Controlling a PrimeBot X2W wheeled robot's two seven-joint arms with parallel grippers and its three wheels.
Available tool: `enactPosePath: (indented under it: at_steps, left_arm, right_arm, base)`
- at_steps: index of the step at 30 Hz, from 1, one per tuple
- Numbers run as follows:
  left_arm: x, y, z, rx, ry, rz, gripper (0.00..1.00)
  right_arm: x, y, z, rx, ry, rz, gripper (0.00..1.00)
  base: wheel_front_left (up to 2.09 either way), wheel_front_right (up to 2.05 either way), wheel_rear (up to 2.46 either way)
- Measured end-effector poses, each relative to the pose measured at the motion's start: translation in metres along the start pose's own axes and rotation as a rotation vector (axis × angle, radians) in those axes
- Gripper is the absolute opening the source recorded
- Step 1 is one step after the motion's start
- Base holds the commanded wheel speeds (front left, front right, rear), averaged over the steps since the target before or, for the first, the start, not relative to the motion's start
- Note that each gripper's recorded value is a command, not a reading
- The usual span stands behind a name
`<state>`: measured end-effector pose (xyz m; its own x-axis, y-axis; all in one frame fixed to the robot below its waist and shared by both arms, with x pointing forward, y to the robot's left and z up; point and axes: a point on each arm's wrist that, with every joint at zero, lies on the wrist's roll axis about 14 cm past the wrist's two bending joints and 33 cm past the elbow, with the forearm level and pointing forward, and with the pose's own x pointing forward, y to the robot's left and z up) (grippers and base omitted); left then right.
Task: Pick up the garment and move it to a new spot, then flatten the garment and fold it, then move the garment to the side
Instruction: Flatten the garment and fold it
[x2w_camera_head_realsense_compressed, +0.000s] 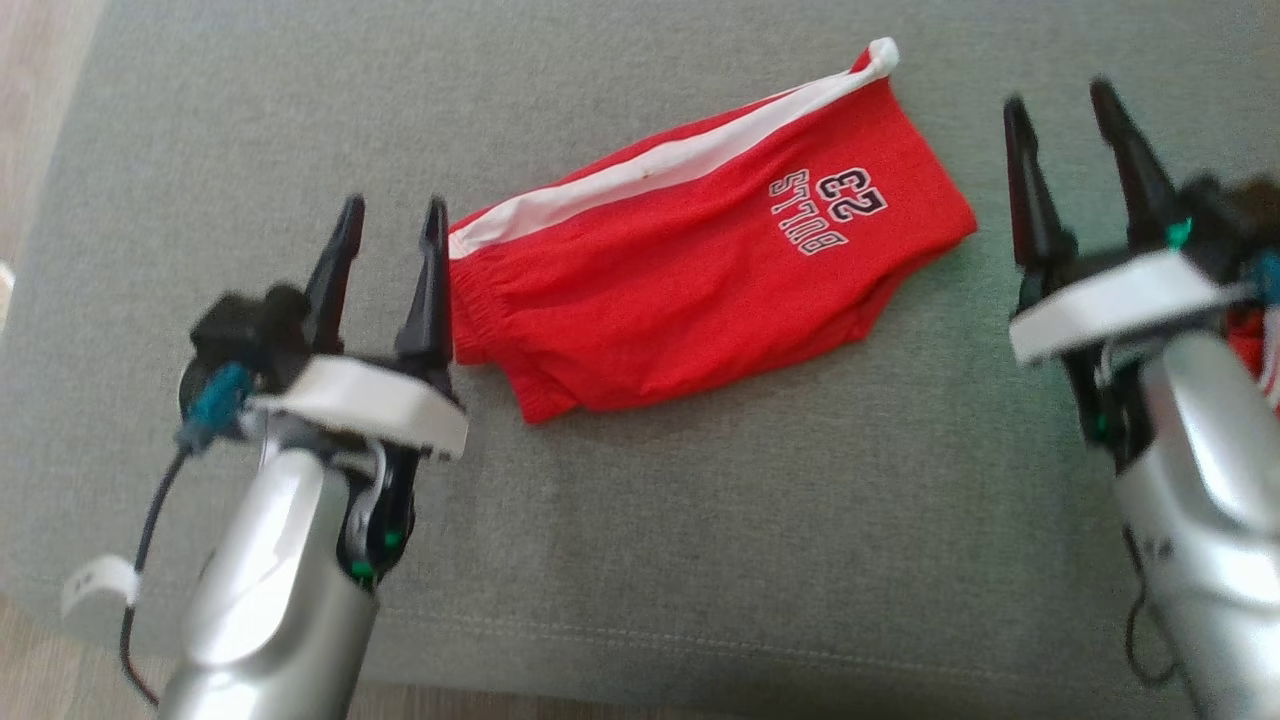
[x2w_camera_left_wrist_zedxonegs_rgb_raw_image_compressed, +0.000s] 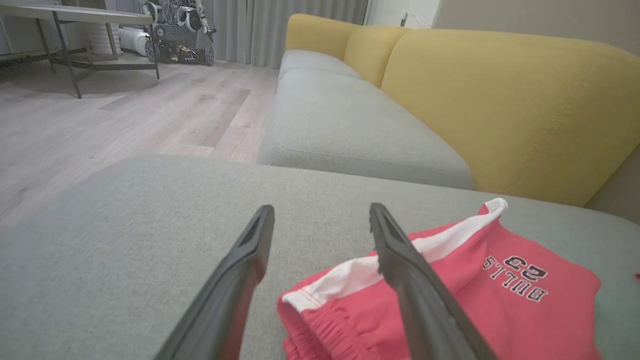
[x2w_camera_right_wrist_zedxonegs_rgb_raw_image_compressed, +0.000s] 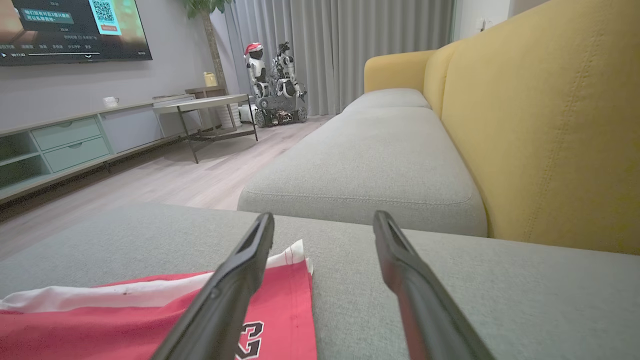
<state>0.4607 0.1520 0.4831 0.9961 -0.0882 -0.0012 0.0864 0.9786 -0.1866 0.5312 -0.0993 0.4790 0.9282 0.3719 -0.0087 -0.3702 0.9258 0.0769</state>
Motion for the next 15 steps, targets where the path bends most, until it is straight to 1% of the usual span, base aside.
enactPosePath:
  at_steps: [3,9,12,15]
  left_arm:
    - [-0.012,0.000,-0.007,0.014,0.021,0.002,1.00]
    - [-0.024,0.002,-0.012,0.017,0.037,0.012,1.00]
    - [-0.027,0.003,-0.012,0.026,0.040,0.014,1.00]
    - [-0.028,0.006,-0.014,0.027,0.047,0.020,1.00]
  right_arm:
    - [-0.023,0.000,0.001,-0.002,-0.009,-0.025,1.00]
    - [-0.063,0.002,-0.003,0.028,0.020,-0.087,1.00]
    - [-0.075,0.004,-0.004,0.032,0.041,-0.103,1.00]
    - [-0.079,0.004,-0.001,0.030,0.045,-0.110,1.00]
  base:
    - [0.00,0.00,0.00]
    - [0.00,0.00,0.00]
    - [0.00,0.00,0.00]
    - [0.00,0.00,0.00]
